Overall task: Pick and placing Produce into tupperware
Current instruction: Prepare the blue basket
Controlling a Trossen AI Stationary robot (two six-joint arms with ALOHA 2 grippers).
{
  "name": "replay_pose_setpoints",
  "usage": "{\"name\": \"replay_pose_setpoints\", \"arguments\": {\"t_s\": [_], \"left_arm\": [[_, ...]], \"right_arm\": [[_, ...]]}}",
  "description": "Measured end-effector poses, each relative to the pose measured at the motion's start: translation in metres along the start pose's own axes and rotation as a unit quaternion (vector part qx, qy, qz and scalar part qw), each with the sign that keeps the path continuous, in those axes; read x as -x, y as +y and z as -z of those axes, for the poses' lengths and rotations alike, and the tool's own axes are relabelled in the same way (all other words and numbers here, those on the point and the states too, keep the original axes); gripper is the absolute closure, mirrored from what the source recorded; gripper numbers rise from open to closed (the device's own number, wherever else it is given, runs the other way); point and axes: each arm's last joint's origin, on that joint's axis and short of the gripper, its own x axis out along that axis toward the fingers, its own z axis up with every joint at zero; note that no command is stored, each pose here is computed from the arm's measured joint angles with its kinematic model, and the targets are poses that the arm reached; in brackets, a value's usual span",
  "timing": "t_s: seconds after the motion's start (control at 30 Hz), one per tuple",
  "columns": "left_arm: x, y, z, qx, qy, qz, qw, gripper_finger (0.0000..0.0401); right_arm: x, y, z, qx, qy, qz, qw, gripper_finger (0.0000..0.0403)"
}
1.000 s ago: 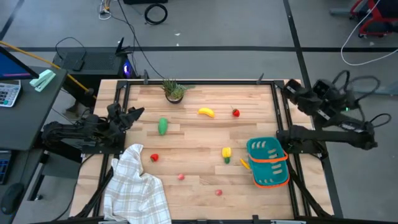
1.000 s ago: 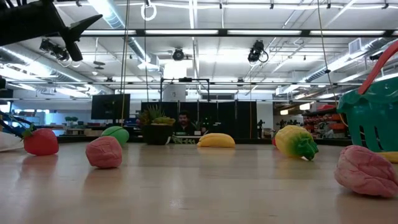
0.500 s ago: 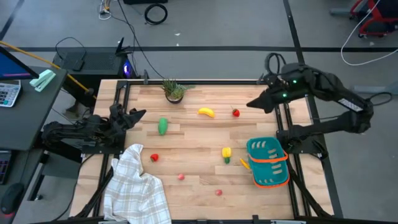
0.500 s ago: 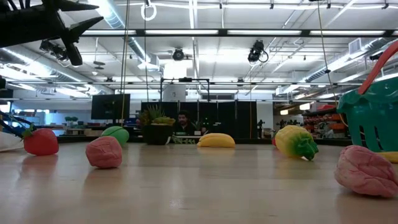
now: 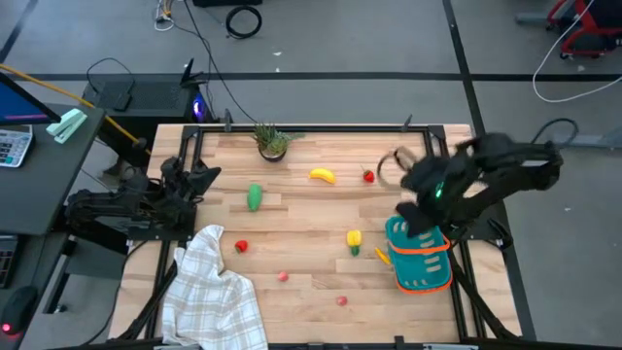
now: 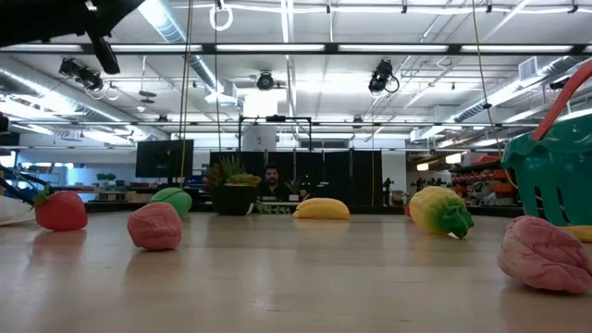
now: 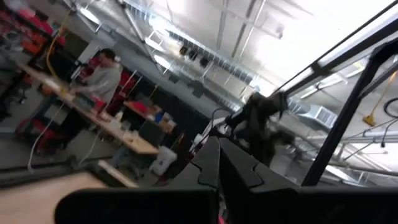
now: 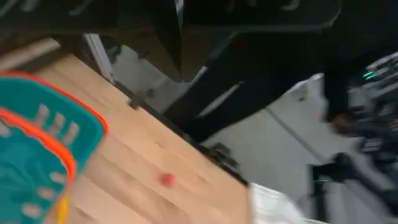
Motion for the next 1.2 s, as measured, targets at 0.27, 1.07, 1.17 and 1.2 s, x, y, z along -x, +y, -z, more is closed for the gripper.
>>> {"name": "replay_pose_setpoints", "arguments": {"t_s": [0.27, 1.07, 1.17, 1.2], "left_arm": [[-0.002, -0.009, -0.016, -0.010, -0.022, 0.011, 1.000, 0.0397], [-0.002, -0.010, -0.017, -0.009, -0.018, 0.009, 1.000, 0.0377], [-0.002, -0.010, -0.017, -0.008, -0.018, 0.009, 1.000, 0.0386], [-0.002, -0.010, -0.017, -0.008, -0.018, 0.009, 1.000, 0.0390]], "right_arm": [[-0.063, -0.009, 0.010, -0.104, 0.058, 0.121, 0.985, 0.0400], [-0.172, -0.093, 0.012, -0.286, -0.051, 0.240, 0.926, 0.0400], [-0.172, -0.094, 0.008, -0.275, -0.122, 0.215, 0.929, 0.0400], [-0.172, -0.094, 0.007, -0.271, -0.141, 0.212, 0.928, 0.0400]]}}
